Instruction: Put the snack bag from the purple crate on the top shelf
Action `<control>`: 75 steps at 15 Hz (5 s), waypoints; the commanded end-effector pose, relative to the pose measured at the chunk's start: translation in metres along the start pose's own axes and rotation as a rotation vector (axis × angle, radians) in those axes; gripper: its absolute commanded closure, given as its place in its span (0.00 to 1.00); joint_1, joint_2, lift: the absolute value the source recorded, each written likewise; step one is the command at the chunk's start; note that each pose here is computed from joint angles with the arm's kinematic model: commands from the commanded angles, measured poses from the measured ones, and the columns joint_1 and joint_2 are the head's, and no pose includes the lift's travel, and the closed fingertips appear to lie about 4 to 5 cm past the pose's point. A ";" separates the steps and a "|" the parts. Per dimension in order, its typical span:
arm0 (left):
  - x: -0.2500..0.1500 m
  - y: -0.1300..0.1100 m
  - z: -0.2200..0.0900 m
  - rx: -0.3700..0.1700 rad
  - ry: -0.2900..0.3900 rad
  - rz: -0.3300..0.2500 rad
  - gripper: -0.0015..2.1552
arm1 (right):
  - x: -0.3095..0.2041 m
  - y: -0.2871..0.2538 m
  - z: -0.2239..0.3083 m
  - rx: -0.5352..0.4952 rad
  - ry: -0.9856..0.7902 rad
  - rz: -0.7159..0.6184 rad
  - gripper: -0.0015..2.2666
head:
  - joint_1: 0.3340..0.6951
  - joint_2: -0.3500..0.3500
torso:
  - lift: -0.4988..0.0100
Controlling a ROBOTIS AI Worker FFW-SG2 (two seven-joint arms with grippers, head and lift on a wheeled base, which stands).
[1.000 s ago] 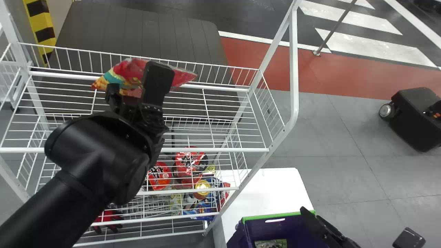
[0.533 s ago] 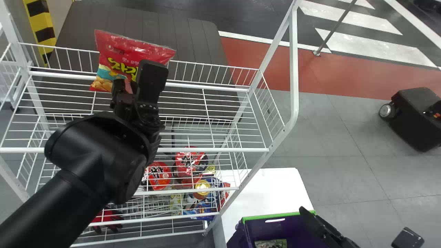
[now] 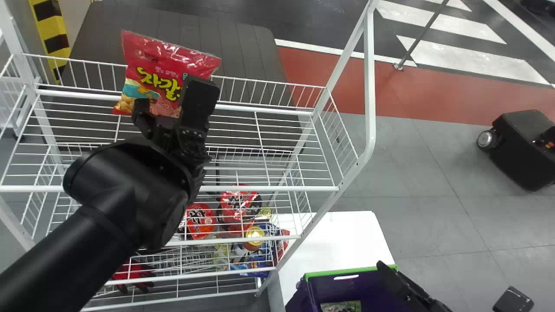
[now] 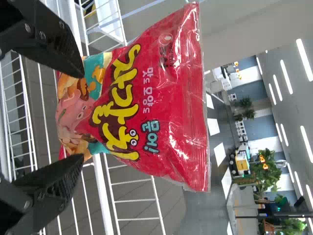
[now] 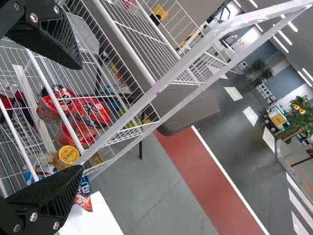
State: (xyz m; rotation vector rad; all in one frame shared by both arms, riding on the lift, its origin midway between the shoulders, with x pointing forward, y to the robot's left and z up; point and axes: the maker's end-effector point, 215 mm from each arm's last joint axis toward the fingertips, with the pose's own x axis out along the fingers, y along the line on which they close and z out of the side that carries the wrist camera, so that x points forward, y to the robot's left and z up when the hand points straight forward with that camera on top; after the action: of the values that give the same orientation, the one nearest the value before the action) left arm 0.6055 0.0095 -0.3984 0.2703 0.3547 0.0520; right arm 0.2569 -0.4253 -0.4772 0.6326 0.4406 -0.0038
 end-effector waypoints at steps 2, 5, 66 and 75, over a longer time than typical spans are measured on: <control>0.013 0.006 -0.003 -0.020 0.008 0.021 0.10 | -0.001 0.000 -0.001 0.001 0.003 -0.001 0.04 | 1.00 0.00 | 0.98; 0.035 0.021 0.012 -0.098 -0.045 0.060 0.10 | -0.003 0.002 0.002 -0.007 0.000 0.003 0.04 | 1.00 0.00 | 0.98; 0.037 0.163 -0.037 0.082 0.258 0.183 0.37 | 0.000 -0.003 -0.008 0.033 0.015 0.015 0.04 | 1.00 0.08 | 0.98; 0.029 0.162 -0.041 0.093 0.251 0.209 0.19 | -0.001 -0.002 -0.011 0.047 0.020 0.027 0.04 | 1.00 0.08 | 0.98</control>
State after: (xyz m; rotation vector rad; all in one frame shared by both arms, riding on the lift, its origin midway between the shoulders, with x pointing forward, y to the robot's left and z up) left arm 0.6196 0.1830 -0.4022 0.3949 0.5840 0.2814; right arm 0.2521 -0.4208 -0.4849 0.6836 0.4513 0.0191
